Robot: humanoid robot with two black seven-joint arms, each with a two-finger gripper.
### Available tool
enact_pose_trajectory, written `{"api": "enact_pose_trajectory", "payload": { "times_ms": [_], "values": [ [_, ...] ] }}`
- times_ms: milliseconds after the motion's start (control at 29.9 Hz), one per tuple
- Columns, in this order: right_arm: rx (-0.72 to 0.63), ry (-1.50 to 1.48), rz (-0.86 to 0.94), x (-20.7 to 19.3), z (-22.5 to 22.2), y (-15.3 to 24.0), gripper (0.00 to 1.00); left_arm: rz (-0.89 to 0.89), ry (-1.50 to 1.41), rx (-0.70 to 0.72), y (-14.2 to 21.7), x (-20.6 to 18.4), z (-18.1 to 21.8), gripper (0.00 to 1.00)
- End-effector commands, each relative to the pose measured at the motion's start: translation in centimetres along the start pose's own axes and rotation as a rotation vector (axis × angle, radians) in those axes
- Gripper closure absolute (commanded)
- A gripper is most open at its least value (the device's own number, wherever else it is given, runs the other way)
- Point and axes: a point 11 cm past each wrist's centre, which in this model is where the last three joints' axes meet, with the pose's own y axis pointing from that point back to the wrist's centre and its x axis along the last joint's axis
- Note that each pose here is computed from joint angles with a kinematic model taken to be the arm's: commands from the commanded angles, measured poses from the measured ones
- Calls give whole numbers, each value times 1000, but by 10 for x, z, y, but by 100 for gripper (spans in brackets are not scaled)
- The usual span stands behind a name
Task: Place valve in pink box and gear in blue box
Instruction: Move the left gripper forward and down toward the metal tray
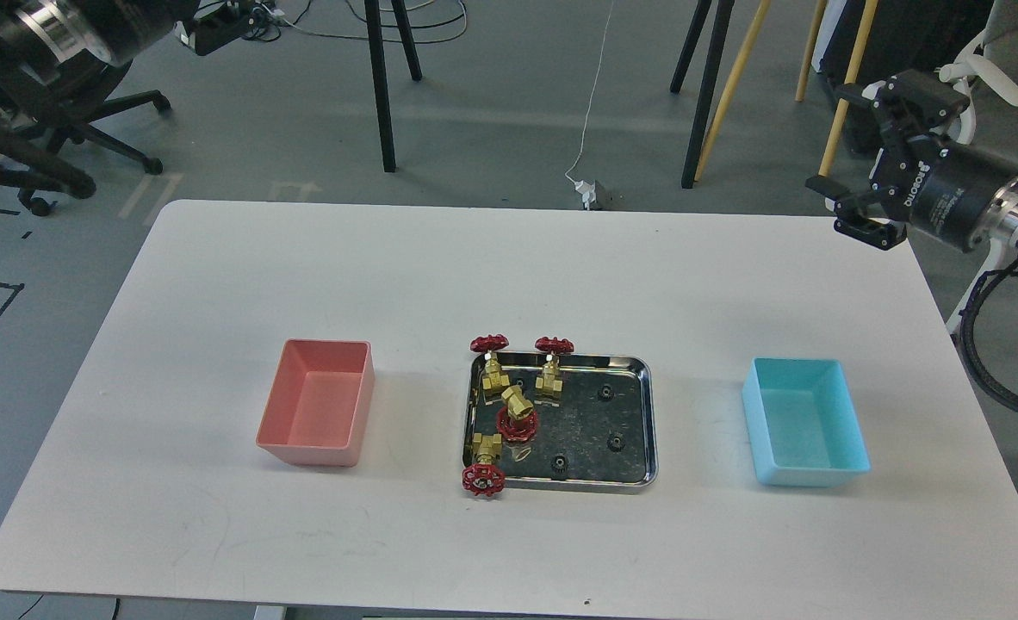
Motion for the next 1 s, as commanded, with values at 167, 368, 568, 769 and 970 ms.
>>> {"api": "enact_pose_trajectory", "payload": {
  "times_ms": [167,368,568,769,970],
  "values": [
    [75,11,-33,-10,-25,-3,0,-50,-115,122,-20,-29,-48,0],
    [209,-3,-34,-11,-54,-4,1,118,-146,90,-21,-7,-47,0],
    [229,14,-49,-16,-62,-5,2,142,-197,53,-5,17,-48,0],
    [185,166,-54,-19,-79,-10,1,-18,-191,-78,-10,-4,-42,0],
    [108,269,-15,-15,-94,-23,1,-189,-351,1,-30,-53,-47,0]
  ]
}}
